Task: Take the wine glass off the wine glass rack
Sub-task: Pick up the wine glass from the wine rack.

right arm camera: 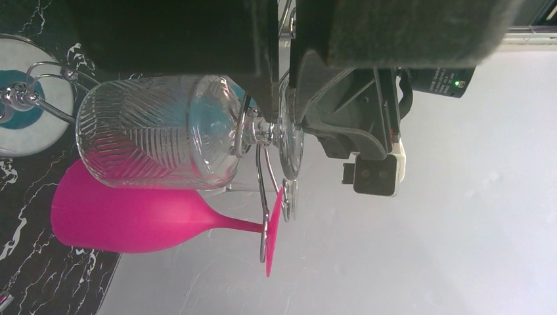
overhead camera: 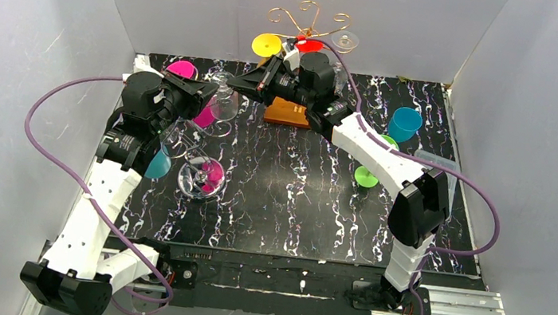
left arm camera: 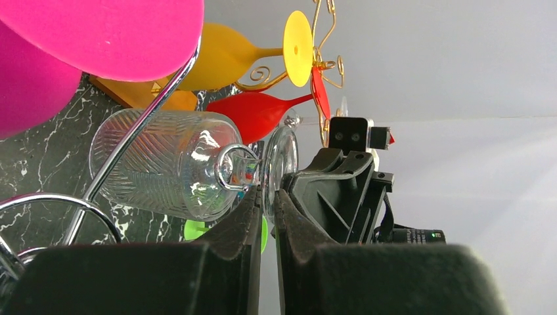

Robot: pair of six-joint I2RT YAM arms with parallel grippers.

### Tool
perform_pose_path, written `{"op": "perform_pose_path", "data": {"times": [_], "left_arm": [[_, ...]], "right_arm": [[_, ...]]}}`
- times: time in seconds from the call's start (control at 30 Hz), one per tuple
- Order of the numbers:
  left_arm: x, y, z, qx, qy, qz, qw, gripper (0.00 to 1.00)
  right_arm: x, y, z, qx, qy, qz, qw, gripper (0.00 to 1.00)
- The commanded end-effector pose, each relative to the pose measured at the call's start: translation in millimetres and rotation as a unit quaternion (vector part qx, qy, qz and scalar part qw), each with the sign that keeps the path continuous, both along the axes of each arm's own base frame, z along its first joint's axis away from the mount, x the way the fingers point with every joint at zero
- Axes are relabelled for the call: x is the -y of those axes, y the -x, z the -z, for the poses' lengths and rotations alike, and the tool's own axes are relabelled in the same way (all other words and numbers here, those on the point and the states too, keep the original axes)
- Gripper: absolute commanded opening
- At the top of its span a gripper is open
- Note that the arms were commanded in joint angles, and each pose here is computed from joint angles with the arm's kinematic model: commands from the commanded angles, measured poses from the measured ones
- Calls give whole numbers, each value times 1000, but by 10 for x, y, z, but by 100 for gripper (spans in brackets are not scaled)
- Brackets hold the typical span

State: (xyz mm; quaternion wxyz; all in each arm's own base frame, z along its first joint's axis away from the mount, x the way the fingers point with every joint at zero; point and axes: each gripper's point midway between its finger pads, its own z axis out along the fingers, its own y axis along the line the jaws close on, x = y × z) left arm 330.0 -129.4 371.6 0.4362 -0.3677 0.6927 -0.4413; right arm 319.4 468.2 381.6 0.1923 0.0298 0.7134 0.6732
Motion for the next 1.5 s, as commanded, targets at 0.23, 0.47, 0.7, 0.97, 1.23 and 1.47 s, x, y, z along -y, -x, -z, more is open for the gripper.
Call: {"op": "perform_pose_path", "data": {"times": [0.23,0.47,0.7,0.97,1.23,1.47], "left_arm": [[278,134,104,-43,7,79,996,10],[257,165,81,-41,-16,83,996,32],[224,182,103,-44,-31,80,995,45],[176,179,152,-52,-47,70,995,51],[120,194,192,-58,-58,59,995,52],[104,193,222,-63,-58,54,995,53]], "right_arm": [[-3,230,-512,67,-40,-12,997,1],[53,200,-561,67,-42,8,997,1],[181,124,-574,62,-39,40,996,1],[333,60,-606,58,-43,68,995,1],[338,28,-629,55,-43,74,995,1],[381,58,-670,57,-46,77,994,1]]}}
